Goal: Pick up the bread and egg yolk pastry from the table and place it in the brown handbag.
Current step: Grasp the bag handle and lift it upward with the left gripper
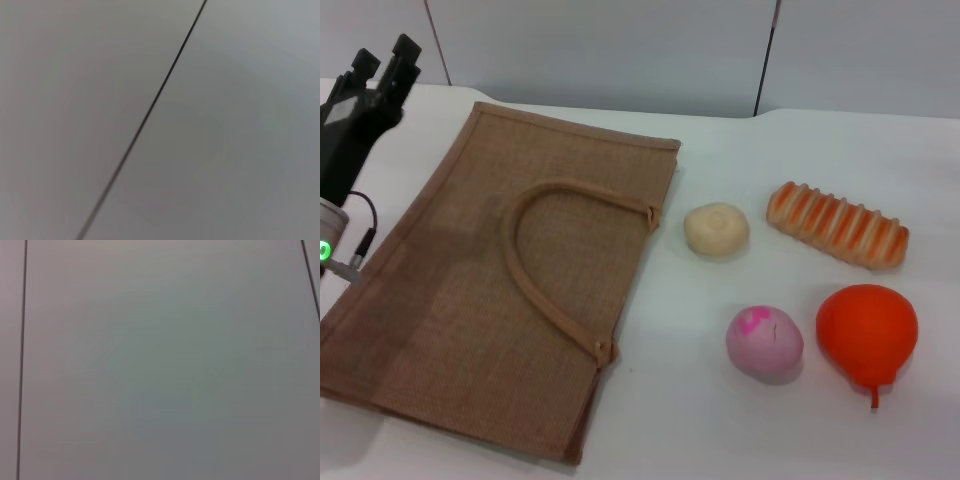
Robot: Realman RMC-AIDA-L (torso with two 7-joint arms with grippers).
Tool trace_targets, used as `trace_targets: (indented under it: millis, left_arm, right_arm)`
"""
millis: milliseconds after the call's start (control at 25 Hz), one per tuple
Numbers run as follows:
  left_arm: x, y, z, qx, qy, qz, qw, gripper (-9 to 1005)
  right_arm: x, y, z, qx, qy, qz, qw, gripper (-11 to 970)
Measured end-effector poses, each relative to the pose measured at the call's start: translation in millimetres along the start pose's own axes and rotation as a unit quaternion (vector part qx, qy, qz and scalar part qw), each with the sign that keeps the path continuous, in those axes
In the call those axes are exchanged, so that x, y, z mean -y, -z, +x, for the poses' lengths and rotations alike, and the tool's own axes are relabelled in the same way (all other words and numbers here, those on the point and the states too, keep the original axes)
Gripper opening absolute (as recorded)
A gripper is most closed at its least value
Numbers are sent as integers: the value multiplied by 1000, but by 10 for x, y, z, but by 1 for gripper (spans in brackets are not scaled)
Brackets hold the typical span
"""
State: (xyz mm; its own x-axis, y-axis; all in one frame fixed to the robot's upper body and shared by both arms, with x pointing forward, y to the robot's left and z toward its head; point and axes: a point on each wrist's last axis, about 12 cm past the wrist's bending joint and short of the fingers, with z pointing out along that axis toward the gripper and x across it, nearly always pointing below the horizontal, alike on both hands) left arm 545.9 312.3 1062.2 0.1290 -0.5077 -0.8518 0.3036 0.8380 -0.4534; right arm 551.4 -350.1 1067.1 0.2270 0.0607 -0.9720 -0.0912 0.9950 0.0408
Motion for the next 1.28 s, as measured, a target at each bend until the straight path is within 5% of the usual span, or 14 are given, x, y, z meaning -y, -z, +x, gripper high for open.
trace_targets:
  millis: [240, 440, 640, 960, 1160, 1280]
  left_arm:
    - [-209, -134, -262, -110, 107, 41, 987, 714]
    - [-290, -346, -392, -271, 126, 23, 954, 712]
    - [-303, -536, -462, -424, 85, -10, 902, 708]
    - [-175, -727, -374, -535, 3, -8, 845, 684]
    - [-129, -789, -311, -574, -26, -26, 818, 669]
    - [-122, -814, -298, -578, -36, -33, 814, 661]
  right_arm:
    - [1, -1, -2, 0, 0, 0, 1000, 868]
    - [-3, -9, -5, 1, 0, -1, 1000, 865]
    - [-8, -21, -10, 3, 0, -2, 1000, 862]
    - [-3, -20, -15, 4, 1, -2, 1000, 858]
    - [3, -16, -16, 4, 1, 0, 1000, 855]
    - [13, -14, -18, 5, 0, 4, 1000, 854]
